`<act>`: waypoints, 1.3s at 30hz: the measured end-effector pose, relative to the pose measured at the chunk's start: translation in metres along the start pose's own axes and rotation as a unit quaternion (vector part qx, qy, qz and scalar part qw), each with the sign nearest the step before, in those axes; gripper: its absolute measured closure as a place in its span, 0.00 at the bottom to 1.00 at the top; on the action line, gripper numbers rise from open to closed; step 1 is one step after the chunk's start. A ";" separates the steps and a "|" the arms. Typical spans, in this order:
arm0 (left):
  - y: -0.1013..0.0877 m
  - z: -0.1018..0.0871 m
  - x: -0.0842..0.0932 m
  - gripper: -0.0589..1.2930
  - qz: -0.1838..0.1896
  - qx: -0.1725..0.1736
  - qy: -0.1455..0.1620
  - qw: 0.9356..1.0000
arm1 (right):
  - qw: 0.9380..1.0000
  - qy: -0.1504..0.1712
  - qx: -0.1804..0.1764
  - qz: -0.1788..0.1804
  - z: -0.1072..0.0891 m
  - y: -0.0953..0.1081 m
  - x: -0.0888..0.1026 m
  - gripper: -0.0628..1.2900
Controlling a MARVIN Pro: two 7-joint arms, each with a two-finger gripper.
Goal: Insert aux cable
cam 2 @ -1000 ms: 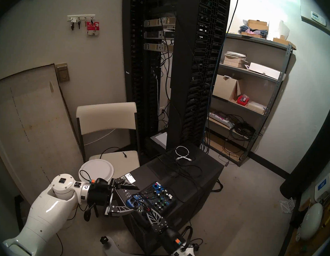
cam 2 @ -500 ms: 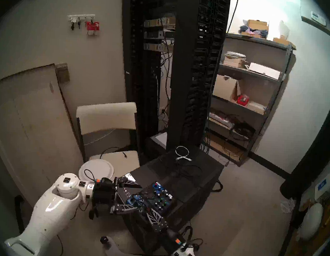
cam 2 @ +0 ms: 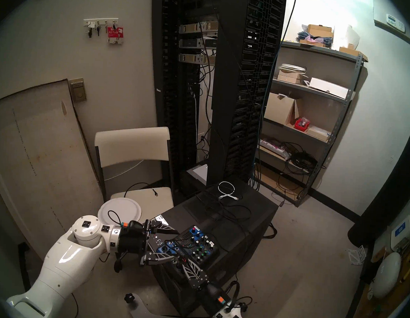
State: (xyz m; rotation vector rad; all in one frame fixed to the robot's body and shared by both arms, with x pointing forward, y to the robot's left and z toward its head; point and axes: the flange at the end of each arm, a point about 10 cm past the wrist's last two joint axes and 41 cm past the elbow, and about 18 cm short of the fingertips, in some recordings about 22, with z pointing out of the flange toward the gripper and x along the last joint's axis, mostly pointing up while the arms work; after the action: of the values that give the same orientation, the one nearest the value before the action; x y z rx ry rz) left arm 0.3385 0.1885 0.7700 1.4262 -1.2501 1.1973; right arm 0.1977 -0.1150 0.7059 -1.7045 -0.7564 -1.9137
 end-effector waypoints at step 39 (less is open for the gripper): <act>0.001 -0.001 -0.002 0.74 0.001 -0.011 0.000 1.000 | 1.000 -0.001 0.000 0.002 0.000 0.000 0.000 0.97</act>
State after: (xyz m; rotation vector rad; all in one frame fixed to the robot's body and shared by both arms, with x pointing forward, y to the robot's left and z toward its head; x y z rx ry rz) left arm 0.3375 0.1900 0.7684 1.4090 -1.2614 1.1825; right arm 0.1980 -0.1149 0.7060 -1.7057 -0.7536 -1.9106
